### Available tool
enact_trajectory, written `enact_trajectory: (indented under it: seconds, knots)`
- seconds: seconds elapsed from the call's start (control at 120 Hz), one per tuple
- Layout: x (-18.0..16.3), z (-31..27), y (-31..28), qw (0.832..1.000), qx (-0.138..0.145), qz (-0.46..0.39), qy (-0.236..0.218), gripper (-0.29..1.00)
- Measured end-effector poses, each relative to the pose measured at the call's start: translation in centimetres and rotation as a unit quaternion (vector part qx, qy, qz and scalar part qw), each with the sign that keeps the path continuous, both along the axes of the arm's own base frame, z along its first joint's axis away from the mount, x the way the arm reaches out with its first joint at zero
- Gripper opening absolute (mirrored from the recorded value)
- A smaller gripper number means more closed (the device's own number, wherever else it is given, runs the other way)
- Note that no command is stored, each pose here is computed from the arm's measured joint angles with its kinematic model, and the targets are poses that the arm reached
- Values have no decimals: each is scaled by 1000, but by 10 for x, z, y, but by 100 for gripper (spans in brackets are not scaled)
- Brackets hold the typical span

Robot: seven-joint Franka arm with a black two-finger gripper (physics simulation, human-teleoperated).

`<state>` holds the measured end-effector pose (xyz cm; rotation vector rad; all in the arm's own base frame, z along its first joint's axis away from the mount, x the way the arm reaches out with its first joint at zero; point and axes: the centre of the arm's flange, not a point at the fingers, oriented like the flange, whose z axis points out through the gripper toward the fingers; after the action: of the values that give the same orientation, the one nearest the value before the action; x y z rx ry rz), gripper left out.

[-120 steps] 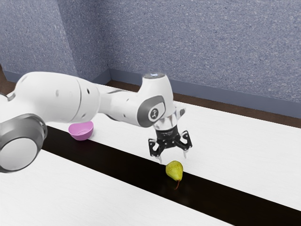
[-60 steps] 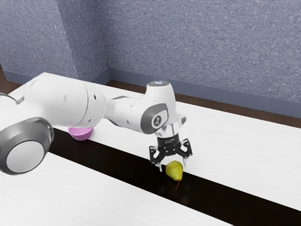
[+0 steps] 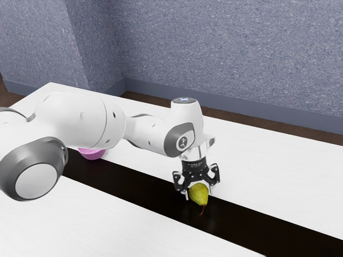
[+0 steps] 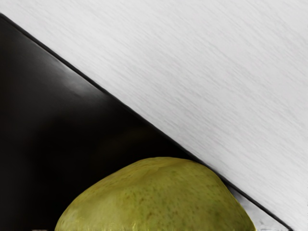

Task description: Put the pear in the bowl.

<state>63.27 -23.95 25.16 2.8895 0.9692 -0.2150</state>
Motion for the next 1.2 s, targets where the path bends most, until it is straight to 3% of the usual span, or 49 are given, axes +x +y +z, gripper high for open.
enact_trajectory:
  seconds: [0.45,0.642,0.8,1.2]
  knots:
    - [4,14,8,1000,-2,6,-8,37]
    - [9,46,21,999,-5,17,-27,26]
    - [22,80,68,998,2,51,-44,30]
    - [39,133,253,983,9,183,-35,31]
